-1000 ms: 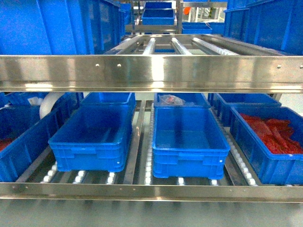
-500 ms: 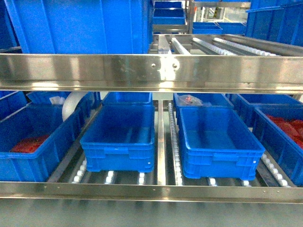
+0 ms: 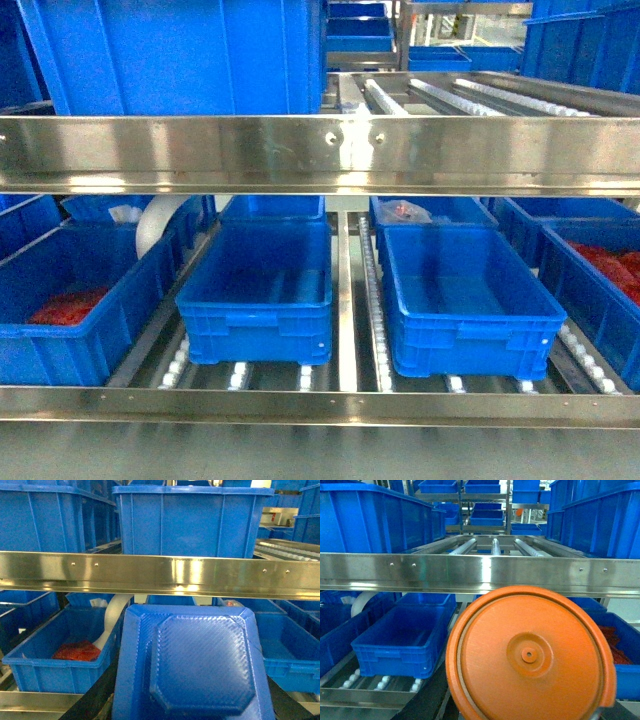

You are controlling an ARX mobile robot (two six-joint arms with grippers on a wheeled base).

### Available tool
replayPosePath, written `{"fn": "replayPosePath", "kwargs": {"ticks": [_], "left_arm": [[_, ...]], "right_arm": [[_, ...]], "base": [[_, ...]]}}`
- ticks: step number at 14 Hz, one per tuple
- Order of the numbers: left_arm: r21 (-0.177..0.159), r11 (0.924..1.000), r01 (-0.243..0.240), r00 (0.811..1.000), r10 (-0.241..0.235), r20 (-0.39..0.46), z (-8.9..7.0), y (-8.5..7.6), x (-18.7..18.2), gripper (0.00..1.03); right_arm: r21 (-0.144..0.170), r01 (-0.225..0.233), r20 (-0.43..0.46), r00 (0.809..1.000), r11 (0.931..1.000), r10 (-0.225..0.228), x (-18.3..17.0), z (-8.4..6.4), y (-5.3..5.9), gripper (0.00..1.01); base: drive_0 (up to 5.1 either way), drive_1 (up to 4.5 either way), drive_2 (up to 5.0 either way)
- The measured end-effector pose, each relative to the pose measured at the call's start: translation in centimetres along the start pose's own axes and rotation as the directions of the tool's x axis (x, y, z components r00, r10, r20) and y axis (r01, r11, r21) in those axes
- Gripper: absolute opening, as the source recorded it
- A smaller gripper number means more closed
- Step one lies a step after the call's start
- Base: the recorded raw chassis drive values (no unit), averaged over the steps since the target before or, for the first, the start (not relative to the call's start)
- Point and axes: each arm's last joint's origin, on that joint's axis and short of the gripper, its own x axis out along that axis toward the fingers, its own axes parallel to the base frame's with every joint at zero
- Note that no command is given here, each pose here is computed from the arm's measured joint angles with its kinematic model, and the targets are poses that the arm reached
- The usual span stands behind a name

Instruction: Sort blue parts and orange caps into right shelf containers

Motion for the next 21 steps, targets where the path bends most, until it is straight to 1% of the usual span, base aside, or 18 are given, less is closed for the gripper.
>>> {"fn": "replayPosePath", "kwargs": {"ticks": [21], "left_arm": [[0.0,1.0,0.0,1.0,0.0,0.0,0.0,0.0,0.0,0.43]], "right_arm": [[0.0,0.003,0.0,1.0,1.0,-0.003,0.0,0.0,-0.01,0.44]], "base": [[0.0,0.0,0.0]]}}
